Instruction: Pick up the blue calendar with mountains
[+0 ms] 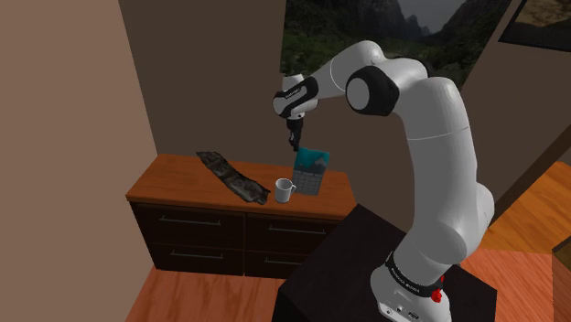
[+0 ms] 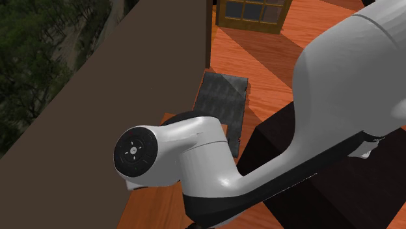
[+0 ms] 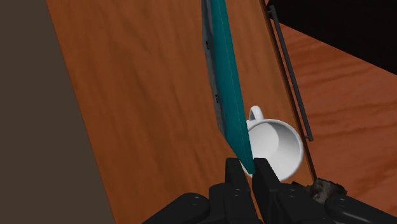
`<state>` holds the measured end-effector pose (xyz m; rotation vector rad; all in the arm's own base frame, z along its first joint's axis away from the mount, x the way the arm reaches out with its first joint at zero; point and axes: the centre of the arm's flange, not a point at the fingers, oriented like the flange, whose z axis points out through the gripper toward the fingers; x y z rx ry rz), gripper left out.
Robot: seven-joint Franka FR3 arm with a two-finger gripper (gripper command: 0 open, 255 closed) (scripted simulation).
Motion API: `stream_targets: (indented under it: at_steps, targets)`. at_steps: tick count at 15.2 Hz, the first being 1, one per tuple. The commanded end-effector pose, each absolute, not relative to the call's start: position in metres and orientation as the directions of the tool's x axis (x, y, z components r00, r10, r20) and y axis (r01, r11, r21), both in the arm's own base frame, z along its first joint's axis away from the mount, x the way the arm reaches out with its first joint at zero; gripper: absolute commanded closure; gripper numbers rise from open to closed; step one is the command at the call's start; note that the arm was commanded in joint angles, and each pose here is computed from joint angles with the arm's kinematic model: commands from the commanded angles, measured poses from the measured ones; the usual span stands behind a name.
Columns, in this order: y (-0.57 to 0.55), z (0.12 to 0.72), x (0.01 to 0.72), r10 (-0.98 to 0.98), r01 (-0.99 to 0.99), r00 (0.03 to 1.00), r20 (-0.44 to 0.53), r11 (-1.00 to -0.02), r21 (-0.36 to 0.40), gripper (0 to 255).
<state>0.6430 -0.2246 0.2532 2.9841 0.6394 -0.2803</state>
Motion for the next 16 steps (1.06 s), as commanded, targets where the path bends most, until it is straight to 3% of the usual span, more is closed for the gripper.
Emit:
stream_targets:
  at_steps: [1,16]
  targets:
    - [-0.225,0.261,0.643,0.398,0.412,0.896,-0.194,-0.910,0.036,255]
    - [-0.225,0.330,0.643,0.398,0.412,0.896,-0.194,-0.910,0.036,255]
